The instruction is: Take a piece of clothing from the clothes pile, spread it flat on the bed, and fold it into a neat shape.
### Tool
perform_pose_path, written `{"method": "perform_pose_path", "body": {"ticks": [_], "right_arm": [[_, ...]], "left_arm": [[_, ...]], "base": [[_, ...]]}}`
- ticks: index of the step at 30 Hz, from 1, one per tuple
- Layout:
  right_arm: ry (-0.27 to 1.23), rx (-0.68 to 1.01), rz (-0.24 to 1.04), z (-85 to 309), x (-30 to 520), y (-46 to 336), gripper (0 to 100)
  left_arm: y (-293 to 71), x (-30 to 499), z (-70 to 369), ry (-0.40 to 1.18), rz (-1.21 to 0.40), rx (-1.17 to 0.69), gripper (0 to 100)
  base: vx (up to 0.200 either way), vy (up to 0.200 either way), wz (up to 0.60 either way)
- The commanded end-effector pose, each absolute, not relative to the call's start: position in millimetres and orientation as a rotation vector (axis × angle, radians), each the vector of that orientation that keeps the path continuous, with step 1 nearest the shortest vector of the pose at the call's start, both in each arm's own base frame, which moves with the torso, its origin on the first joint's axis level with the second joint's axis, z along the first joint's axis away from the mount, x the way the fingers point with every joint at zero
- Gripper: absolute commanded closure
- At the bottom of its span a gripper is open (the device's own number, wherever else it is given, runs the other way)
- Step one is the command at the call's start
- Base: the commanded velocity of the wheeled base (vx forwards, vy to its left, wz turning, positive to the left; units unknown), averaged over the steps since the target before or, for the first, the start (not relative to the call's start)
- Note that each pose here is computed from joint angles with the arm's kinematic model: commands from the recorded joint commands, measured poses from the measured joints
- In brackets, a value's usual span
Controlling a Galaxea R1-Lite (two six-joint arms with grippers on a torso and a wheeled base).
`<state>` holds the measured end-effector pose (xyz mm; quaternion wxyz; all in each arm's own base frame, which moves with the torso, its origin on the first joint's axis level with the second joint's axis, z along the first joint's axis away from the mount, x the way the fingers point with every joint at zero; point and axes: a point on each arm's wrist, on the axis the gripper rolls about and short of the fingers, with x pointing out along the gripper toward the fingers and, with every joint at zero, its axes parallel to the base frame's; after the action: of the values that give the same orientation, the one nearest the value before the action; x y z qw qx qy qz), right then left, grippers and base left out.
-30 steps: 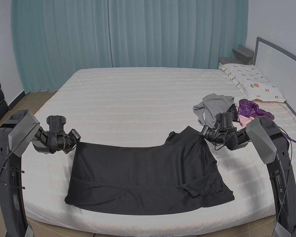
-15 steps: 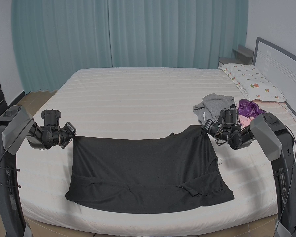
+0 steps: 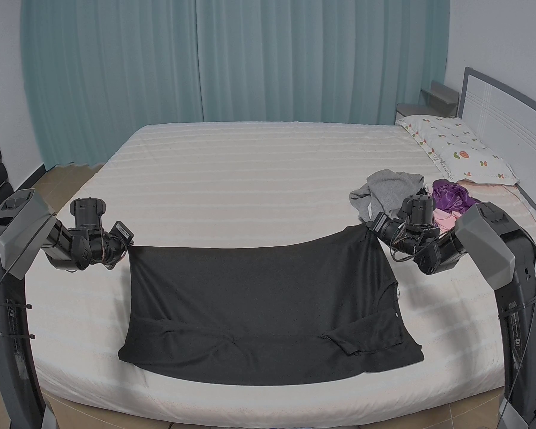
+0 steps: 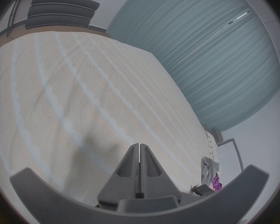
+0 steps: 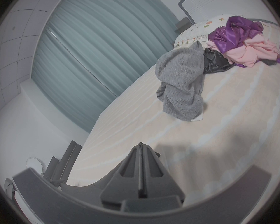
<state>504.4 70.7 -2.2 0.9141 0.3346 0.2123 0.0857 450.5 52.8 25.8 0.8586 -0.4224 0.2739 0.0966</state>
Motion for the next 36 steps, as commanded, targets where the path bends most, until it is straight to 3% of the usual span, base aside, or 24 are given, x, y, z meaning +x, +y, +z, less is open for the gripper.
{"method": "perform_pose_path", "body": {"ticks": [1, 13, 36], "right_arm": [[0.438, 0.698, 0.173, -4.1, 497.6, 70.0, 100], [0.519, 0.706, 0.2, -3.2, 475.7, 59.1, 100], [0.53, 0.72, 0.246, -1.1, 437.8, 47.4, 100]], "left_arm": [[52.2, 448.8, 25.1, 0.581, 0.202, -0.889, 100], [52.6, 443.0, 22.3, 0.607, 0.195, -0.858, 100], [46.7, 409.1, 38.3, 0.665, 0.125, -0.844, 100]], "base": [[0.0, 0.0, 0.0], [0.0, 0.0, 0.0], [0.0, 0.0, 0.0]]}}
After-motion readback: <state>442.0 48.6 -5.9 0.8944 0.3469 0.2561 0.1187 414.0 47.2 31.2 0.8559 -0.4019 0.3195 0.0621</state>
